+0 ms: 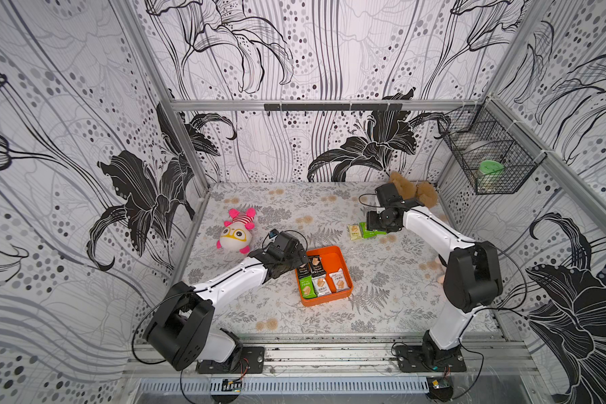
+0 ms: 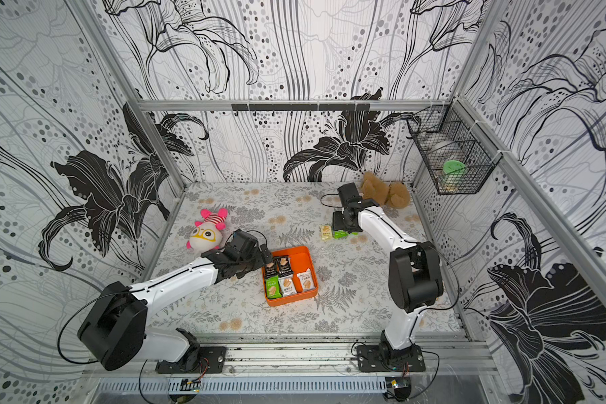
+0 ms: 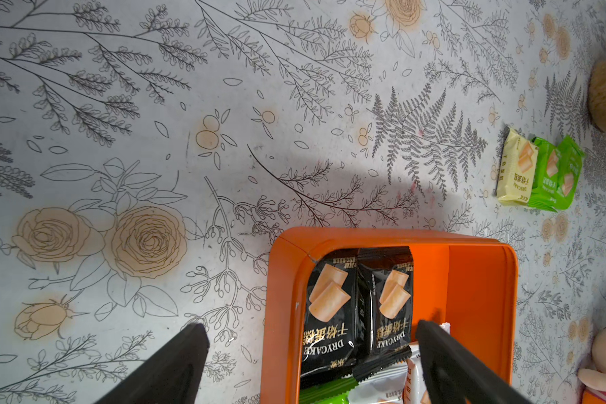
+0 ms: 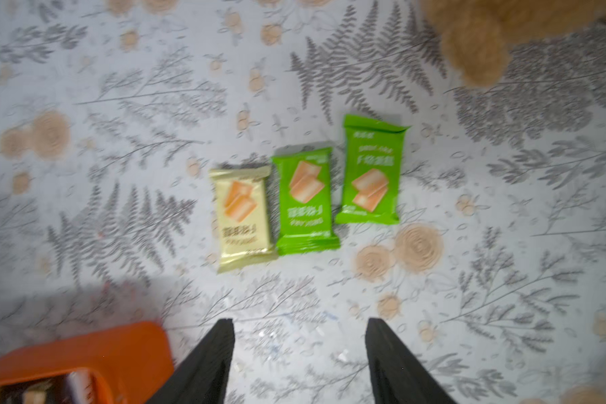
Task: Take the cookies out of the storage box
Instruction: Place the cookie at the center of the board, then pick up the cookie from the storage box.
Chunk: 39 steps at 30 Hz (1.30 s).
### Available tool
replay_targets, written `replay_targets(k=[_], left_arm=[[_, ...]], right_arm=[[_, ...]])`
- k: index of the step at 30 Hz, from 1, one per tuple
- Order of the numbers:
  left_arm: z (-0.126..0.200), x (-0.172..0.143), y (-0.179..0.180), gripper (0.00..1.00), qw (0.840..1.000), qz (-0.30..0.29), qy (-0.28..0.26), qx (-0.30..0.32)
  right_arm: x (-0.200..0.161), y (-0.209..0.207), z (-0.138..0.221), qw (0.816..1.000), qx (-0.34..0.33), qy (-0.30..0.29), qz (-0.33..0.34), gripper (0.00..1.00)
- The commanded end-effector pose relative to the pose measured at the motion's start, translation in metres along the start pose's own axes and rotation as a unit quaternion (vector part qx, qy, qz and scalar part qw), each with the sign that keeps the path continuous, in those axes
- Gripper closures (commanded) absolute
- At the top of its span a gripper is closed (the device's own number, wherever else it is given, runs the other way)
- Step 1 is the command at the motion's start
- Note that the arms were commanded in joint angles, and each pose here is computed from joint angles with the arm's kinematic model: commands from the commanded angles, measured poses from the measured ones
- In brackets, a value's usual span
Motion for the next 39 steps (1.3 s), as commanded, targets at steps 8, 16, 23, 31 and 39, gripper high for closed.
replay_targets(k=[8, 16, 23, 31, 39], left_arm=[[0.003, 0.001, -0.007, 0.03, 0.999, -0.022, -0.006, -0.037], [0.0, -0.003, -0.001, 0.03, 0.999, -0.033, -0.006, -0.034], [0.002, -0.01, 0.009, 0.03, 0.999, -0.025, -0.014, -0.033], [0.002, -0.015, 0.019, 0.03, 0.999, -0.034, -0.019, -0.016], [0.002, -0.014, 0.018, 0.03, 0.999, -0.027, -0.021, -0.013]], right_arm=[[-0.087, 0.074, 0.043, 0.997, 0.057, 0.048, 0.012, 0.36], [-0.135, 0.112, 0.042, 0.993, 0.067, 0.085, 0.041, 0.36], [-0.151, 0.129, 0.019, 0.99, -0.021, 0.117, 0.071, 0.36], [-0.161, 0.131, 0.0, 0.987, -0.032, 0.144, 0.066, 0.35], [-0.168, 0.129, -0.014, 0.983, -0.056, 0.16, 0.071, 0.35]])
Point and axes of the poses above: each gripper's point midway between its finger pads, its own z axis back along the fingers, its own y axis along the line the jaws close on, x = y × z, the point moved 9 cm from there along z, back along the fingers, and after that the axes turned 4 degrees about -z, right-handed, at the moved point
